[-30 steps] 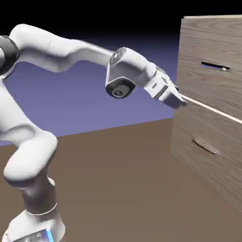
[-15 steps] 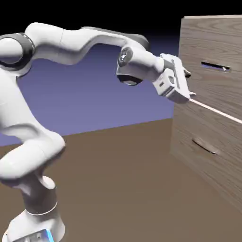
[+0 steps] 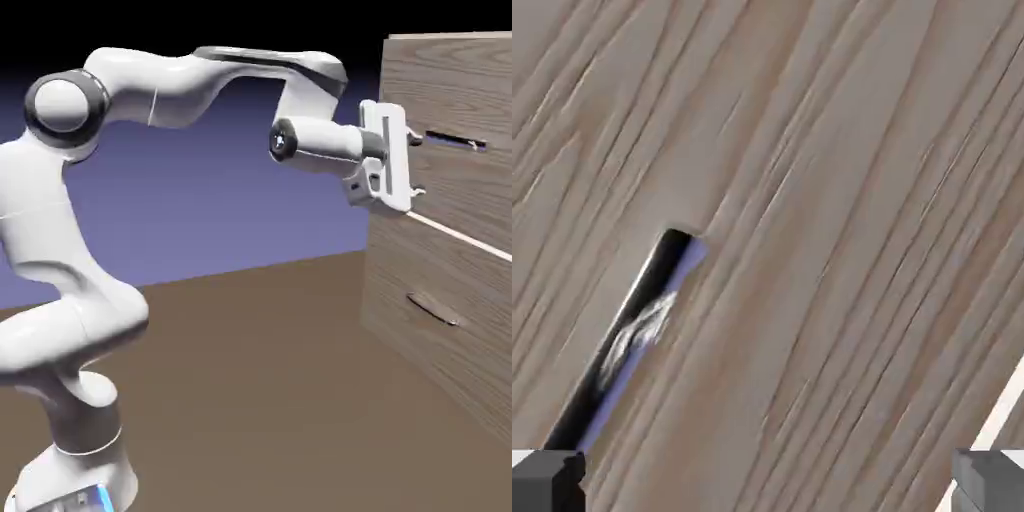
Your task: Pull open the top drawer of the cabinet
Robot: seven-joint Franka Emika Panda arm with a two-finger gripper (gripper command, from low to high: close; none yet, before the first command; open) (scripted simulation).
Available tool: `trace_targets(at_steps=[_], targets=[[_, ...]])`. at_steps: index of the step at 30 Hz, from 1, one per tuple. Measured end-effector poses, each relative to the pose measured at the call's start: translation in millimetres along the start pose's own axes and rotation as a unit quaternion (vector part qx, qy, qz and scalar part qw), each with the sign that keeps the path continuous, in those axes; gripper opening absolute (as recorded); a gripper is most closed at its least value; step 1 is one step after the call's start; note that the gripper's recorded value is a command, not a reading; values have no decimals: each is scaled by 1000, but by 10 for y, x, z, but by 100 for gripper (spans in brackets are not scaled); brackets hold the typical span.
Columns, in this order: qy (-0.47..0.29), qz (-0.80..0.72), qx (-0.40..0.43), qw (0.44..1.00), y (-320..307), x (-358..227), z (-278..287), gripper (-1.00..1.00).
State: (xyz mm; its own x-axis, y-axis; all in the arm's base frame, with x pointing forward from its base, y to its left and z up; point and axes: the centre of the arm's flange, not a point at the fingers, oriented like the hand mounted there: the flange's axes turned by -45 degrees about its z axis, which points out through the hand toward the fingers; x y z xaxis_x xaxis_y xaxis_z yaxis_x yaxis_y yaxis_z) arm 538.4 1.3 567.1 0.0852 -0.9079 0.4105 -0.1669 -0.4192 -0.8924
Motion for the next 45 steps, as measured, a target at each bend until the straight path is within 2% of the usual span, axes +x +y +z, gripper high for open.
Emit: trace_targets(at_steps=[14, 27, 28, 45], targets=[[23, 207, 88, 974, -305, -269, 460, 0], [23, 213, 91, 972, -404, -235, 955, 0], [23, 213, 91, 972, -403, -233, 963, -100], [24, 213, 92, 972, -295, -285, 331, -100]])
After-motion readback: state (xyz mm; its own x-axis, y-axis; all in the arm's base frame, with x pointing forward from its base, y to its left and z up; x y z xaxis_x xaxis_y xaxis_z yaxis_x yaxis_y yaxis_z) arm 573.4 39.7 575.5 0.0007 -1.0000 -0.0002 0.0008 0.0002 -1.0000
